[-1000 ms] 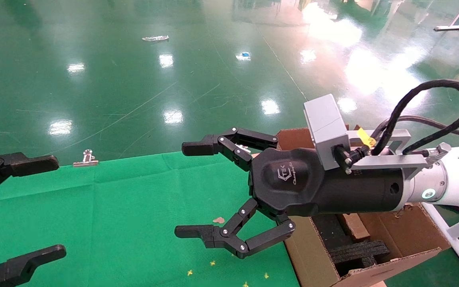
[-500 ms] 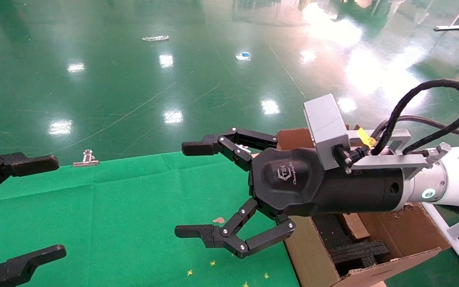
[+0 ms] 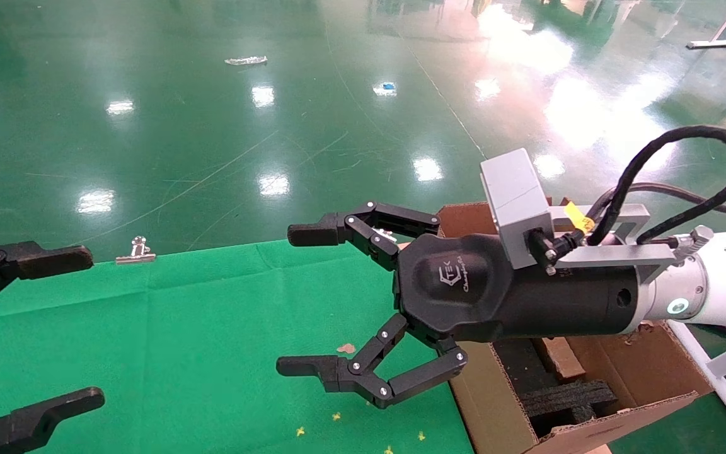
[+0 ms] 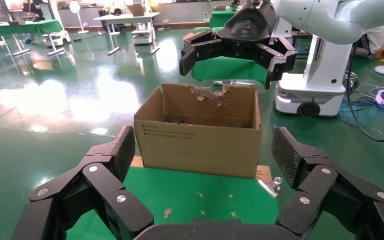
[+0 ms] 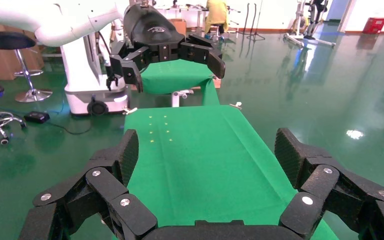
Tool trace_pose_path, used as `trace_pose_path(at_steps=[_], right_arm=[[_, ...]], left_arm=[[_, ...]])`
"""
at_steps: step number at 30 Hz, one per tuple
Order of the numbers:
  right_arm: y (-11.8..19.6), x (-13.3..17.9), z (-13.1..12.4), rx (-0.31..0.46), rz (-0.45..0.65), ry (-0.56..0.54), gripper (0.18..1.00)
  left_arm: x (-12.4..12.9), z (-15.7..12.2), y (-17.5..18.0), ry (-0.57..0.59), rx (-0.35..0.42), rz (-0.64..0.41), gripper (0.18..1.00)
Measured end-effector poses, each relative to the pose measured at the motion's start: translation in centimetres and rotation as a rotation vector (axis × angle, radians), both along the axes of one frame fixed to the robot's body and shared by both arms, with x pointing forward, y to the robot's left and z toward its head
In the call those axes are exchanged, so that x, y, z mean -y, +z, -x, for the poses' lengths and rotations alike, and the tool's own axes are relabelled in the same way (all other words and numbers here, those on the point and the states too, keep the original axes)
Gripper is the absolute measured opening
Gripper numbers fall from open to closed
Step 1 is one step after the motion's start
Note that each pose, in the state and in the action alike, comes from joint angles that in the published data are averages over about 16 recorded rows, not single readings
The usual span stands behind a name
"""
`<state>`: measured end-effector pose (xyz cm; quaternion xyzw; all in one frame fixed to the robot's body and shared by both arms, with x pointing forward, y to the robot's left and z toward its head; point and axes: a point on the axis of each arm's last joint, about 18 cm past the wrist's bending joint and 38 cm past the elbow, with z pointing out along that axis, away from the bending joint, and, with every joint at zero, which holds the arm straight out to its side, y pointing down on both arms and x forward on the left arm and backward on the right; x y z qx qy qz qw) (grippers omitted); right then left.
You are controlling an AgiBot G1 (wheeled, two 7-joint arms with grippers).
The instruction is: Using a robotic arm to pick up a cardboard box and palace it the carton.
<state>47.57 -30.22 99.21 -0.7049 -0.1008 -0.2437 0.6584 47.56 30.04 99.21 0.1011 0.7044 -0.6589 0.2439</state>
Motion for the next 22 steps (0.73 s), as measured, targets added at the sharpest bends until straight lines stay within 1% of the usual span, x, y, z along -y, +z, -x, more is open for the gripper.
trace_pose_path(at_steps=[22], right_arm=[[0.0,0.0,0.0,0.0,0.0,0.0,1.0]], left_arm=[[0.0,0.0,0.0,0.0,0.0,0.0,1.001]])
